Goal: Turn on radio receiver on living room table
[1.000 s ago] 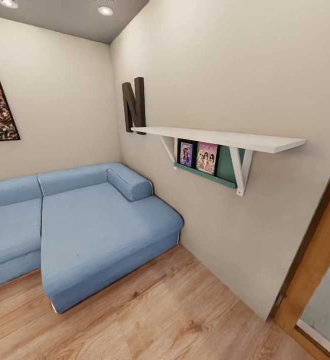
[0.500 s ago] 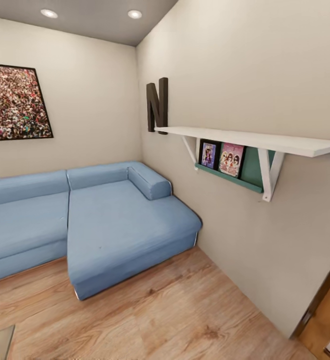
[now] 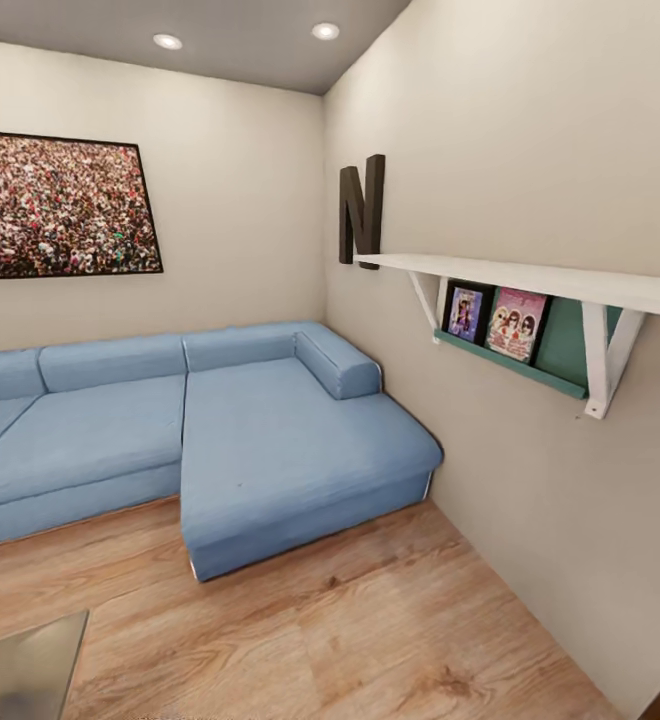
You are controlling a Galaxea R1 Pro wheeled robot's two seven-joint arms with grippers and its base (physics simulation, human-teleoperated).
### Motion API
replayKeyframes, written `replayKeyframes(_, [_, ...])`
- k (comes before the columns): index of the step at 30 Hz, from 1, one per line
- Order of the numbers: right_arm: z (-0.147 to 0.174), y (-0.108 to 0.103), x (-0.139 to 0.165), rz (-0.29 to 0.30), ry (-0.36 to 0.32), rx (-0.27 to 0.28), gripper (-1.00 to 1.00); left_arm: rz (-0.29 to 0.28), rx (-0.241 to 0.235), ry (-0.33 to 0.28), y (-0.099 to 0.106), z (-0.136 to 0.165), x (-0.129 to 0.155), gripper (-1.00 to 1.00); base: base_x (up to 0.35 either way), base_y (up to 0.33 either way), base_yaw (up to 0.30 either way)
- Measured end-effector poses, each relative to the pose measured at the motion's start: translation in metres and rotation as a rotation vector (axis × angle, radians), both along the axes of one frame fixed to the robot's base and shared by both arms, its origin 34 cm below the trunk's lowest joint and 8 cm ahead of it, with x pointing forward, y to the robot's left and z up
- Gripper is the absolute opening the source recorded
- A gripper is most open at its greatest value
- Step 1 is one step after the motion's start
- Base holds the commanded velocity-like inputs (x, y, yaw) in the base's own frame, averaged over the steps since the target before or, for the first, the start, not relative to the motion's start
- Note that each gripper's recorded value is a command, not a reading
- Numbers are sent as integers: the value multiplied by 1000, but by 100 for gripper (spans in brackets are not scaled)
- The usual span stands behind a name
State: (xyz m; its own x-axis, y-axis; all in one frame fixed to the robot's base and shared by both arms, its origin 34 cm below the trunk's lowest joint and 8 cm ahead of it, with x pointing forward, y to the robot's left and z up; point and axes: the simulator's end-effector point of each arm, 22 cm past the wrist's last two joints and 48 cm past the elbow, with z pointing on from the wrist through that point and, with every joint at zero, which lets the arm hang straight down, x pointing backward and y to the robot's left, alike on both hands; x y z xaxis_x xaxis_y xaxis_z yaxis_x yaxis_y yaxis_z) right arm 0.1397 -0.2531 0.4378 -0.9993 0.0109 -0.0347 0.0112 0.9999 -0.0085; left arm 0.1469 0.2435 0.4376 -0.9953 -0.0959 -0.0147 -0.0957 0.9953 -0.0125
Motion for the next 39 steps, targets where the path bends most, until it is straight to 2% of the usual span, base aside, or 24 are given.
replayKeyframes(11, [0, 0, 0, 0, 0, 0, 100, 0, 0, 0, 0, 0, 0, 100, 0, 0, 261])
replayKeyframes(24, [0, 0, -4, -15, 17, 1, 100, 0, 0, -1, 0, 0, 0, 100, 0, 0, 50])
replayKeyframes(39, [0, 0, -4, -15, 16, -2, 100, 1, -1, -1, -1, 0, 0, 100, 0, 0, 255])
